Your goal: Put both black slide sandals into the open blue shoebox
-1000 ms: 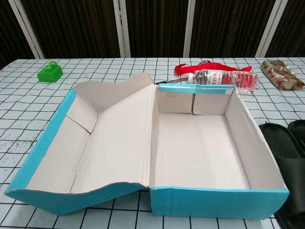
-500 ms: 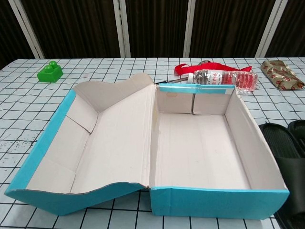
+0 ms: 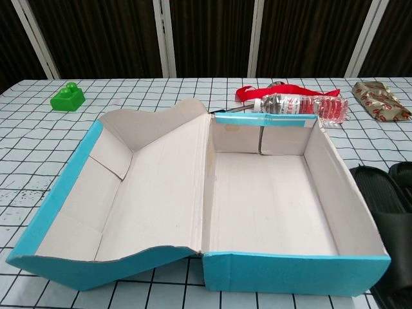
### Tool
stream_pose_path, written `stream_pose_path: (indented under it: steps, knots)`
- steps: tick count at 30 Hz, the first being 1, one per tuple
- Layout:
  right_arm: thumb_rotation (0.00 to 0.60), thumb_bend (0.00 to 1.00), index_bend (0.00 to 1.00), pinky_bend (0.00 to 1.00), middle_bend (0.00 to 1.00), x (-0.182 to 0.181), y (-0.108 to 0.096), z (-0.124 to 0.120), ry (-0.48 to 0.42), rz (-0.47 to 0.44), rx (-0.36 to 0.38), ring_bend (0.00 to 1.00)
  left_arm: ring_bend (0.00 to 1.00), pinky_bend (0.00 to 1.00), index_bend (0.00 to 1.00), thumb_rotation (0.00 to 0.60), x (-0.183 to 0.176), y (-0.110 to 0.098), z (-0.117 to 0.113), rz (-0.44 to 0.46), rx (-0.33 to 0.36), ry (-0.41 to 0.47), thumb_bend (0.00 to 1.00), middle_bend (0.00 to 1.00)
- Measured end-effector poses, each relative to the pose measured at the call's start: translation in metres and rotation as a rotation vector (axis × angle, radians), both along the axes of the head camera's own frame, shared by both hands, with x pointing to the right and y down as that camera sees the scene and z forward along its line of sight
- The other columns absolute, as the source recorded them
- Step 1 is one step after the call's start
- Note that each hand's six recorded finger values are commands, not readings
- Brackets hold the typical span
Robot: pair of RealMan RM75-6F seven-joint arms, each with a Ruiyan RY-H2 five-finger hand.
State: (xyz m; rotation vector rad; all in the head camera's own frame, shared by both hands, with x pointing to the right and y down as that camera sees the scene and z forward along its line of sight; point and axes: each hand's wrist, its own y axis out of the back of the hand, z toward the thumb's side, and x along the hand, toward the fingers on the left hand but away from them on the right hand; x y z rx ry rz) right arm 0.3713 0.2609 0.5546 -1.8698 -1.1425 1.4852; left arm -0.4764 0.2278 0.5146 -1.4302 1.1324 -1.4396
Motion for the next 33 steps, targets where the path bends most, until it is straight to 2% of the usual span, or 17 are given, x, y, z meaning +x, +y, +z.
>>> stream_pose_path:
  steps: [3, 7, 13, 19, 27, 33]
  knots:
    - [0.6, 0.16, 0.12, 0.14, 0.08, -0.012, 0.006, 0.0, -0.011, -0.007, -0.04, 0.11, 0.0, 0.1, 0.07, 0.6, -0.004, -0.002, -0.001, -0.017, 0.004, 0.003, 0.08, 0.0]
    - [0.6, 0.16, 0.12, 0.14, 0.08, -0.022, 0.017, -0.002, 0.028, -0.013, -0.04, 0.11, 0.0, 0.1, 0.07, 0.6, -0.01, -0.004, -0.001, -0.034, 0.005, 0.003, 0.08, 0.0]
    - [0.6, 0.16, 0.12, 0.14, 0.07, -0.05, 0.051, 0.0, 0.038, -0.008, -0.043, 0.11, 0.0, 0.1, 0.07, 0.6, -0.01, -0.004, 0.001, -0.031, -0.007, -0.001, 0.08, 0.0]
    - [0.6, 0.16, 0.12, 0.13, 0.07, -0.069, 0.071, 0.01, 0.044, -0.047, -0.073, 0.11, 0.0, 0.1, 0.07, 0.6, -0.009, 0.0, -0.002, -0.027, -0.006, -0.003, 0.08, 0.0]
    - [0.6, 0.16, 0.12, 0.13, 0.07, -0.081, 0.084, 0.023, 0.051, -0.072, -0.098, 0.11, 0.0, 0.1, 0.07, 0.6, -0.01, 0.0, -0.006, -0.029, 0.006, 0.003, 0.08, 0.0]
    - [0.6, 0.16, 0.12, 0.13, 0.07, -0.088, 0.083, 0.037, 0.064, -0.077, -0.106, 0.11, 0.0, 0.1, 0.07, 0.6, -0.01, -0.001, -0.005, -0.028, 0.002, 0.0, 0.08, 0.0]
